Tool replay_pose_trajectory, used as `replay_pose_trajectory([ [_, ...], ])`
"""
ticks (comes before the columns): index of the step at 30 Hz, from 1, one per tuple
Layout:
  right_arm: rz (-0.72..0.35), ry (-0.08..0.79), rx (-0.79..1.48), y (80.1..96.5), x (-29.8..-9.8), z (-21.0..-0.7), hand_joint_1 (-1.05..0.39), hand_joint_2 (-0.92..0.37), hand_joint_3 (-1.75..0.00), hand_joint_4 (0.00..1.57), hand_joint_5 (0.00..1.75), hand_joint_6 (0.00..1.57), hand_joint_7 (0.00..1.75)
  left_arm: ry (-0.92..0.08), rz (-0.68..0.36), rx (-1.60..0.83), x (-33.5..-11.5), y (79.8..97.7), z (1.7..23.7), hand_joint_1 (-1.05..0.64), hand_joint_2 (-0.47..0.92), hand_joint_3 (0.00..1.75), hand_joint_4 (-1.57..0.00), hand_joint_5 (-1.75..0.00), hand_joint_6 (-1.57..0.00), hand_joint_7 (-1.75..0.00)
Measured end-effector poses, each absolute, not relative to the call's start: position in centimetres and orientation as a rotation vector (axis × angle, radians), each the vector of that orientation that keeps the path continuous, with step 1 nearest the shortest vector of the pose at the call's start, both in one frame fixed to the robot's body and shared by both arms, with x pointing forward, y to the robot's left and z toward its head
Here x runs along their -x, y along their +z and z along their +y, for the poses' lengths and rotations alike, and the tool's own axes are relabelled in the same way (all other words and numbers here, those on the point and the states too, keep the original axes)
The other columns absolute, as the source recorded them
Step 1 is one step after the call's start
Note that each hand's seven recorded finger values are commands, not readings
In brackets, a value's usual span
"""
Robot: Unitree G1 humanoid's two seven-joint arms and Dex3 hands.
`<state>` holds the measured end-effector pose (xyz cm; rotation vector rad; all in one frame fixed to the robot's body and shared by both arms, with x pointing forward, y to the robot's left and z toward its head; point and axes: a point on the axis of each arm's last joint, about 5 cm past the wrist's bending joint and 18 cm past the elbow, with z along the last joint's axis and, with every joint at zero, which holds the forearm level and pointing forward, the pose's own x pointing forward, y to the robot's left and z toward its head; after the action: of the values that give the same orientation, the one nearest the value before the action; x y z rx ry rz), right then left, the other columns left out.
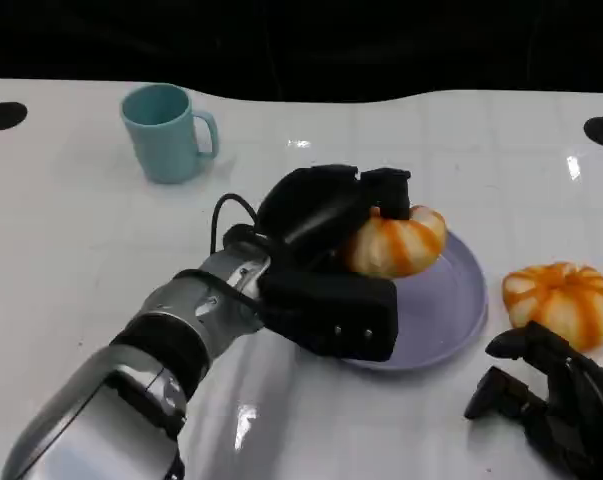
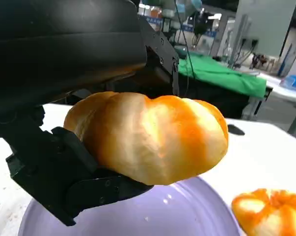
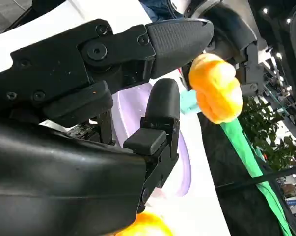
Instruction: Grasp the bread from the table and place it into the plate.
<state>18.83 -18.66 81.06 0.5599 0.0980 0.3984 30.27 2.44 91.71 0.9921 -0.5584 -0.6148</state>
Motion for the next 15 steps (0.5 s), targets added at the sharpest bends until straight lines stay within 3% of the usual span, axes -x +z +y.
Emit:
replay_pose_trajectory([
  [3, 0.096, 0.402, -0.563, 81.0, -18.8, -18.6, -0.5, -0.92, -0.23, 0.67, 1.48, 0.6, 1.16, -0.629, -0.551, -1.017, -30.3, 91.8, 2.2, -0.19, 0.62, 1.03, -0.88, -1.75, -0.68, -1.75],
  [4, 0.095, 0.403, -0.563, 81.0, -18.8, -18.6, -0.5, -0.92, -0.23, 0.67, 1.48, 0.6, 1.16, -0.631, -0.553, -1.019, -30.3, 91.9, 2.1, -0.21, 0.65, 0.94, -0.82, -1.7, -0.62, -1.58],
  [5, 0.095, 0.404, -0.563, 81.0, -18.8, -18.6, -0.51, -0.92, -0.22, 0.68, 1.47, 0.61, 1.16, -0.632, -0.555, -1.019, -30.3, 91.9, 2.0, -0.26, 0.77, 0.64, -0.68, -1.6, -0.61, -1.05],
  [6, 0.095, 0.405, -0.563, 81.0, -18.8, -18.6, -0.52, -0.92, -0.22, 0.68, 1.47, 0.61, 1.16, -0.65, -0.547, -1.027, -30.4, 92.1, 2.0, -0.29, 0.84, 0.45, -0.61, -1.55, -0.66, -0.66],
  [7, 0.095, 0.404, -0.563, 81.0, -18.8, -18.6, -0.51, -0.92, -0.22, 0.68, 1.47, 0.61, 1.16, -0.679, -0.53, -1.043, -30.5, 92.2, 2.0, -0.41, 0.89, 0.35, -0.46, -1.12, -0.59, -0.31],
  [8, 0.095, 0.404, -0.562, 81.0, -18.8, -18.6, -0.51, -0.92, -0.22, 0.68, 1.47, 0.61, 1.16, -0.709, -0.509, -1.059, -30.6, 92.4, 2.0, -0.48, 0.9, 0.31, -0.42, -0.84, -0.55, -0.17],
  [9, 0.095, 0.404, -0.561, 81.0, -18.8, -18.6, -0.51, -0.92, -0.22, 0.68, 1.47, 0.61, 1.17, -0.748, -0.479, -1.076, -30.8, 92.6, 2.0, -0.52, 0.91, 0.29, -0.4, -0.69, -0.52, -0.1],
  [10, 0.095, 0.404, -0.561, 81.0, -18.8, -18.6, -0.51, -0.92, -0.22, 0.68, 1.47, 0.61, 1.17, -0.778, -0.452, -1.082, -30.9, 92.8, 2.1, -0.68, 0.92, 0.33, -0.3, -0.49, -0.41, -0.04],
  [14, 0.094, 0.403, -0.561, 81.0, -18.8, -18.6, -0.51, -0.92, -0.22, 0.68, 1.47, 0.62, 1.17, -0.844, -0.361, -1.08, -31.2, 93.0, 2.5, -0.79, 0.92, 0.35, -0.24, -0.33, -0.33, 0.0],
  [15, 0.094, 0.403, -0.562, 81.0, -18.8, -18.6, -0.5, -0.92, -0.22, 0.68, 1.47, 0.62, 1.17, -0.847, -0.352, -1.077, -31.3, 93.0, 2.6, -0.92, 0.92, 0.53, -0.13, -0.27, -0.23, 0.0],
])
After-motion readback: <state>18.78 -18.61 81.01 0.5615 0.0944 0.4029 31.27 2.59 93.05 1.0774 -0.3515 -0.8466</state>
